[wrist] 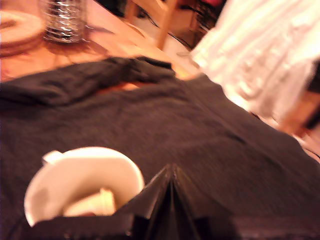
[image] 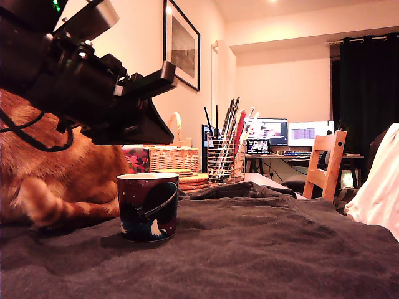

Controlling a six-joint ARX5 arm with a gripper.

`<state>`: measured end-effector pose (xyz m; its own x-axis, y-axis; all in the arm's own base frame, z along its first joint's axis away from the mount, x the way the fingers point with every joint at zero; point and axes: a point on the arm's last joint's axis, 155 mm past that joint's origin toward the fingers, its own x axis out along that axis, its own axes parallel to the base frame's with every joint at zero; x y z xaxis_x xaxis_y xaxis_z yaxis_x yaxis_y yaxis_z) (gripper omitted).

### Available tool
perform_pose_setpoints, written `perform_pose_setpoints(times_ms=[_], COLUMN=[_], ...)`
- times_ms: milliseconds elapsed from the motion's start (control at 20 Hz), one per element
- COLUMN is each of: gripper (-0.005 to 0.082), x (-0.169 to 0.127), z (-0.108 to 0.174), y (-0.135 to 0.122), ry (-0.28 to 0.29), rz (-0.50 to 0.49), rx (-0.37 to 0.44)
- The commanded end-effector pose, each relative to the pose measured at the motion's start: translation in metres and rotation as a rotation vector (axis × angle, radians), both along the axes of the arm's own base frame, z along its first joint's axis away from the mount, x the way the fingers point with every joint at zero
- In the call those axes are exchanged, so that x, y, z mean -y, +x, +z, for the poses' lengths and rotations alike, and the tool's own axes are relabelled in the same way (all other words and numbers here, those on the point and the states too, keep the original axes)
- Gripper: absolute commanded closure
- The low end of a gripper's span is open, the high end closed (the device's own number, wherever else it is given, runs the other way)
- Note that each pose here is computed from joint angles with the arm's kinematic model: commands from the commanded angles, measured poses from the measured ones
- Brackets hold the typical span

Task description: Pick up the coffee capsules on the table and drop them inside the coffee cup

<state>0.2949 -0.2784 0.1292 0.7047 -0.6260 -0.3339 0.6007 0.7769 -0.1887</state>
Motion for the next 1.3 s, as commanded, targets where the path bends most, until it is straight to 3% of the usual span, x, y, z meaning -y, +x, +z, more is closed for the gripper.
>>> perform_pose_setpoints(times_ms=[0, 700, 1250], gripper=[0.0793, 0.0793, 0.0793], x=[0.002, -0.026, -0.075], z=[0.009, 0.018, 0.000], y=[-0.003, -0.029, -0.032], ry=[-0.005, -0.012, -0.023], rz=[-0.017, -0.001, 0.129], rx=[0.018, 0.038, 0.033])
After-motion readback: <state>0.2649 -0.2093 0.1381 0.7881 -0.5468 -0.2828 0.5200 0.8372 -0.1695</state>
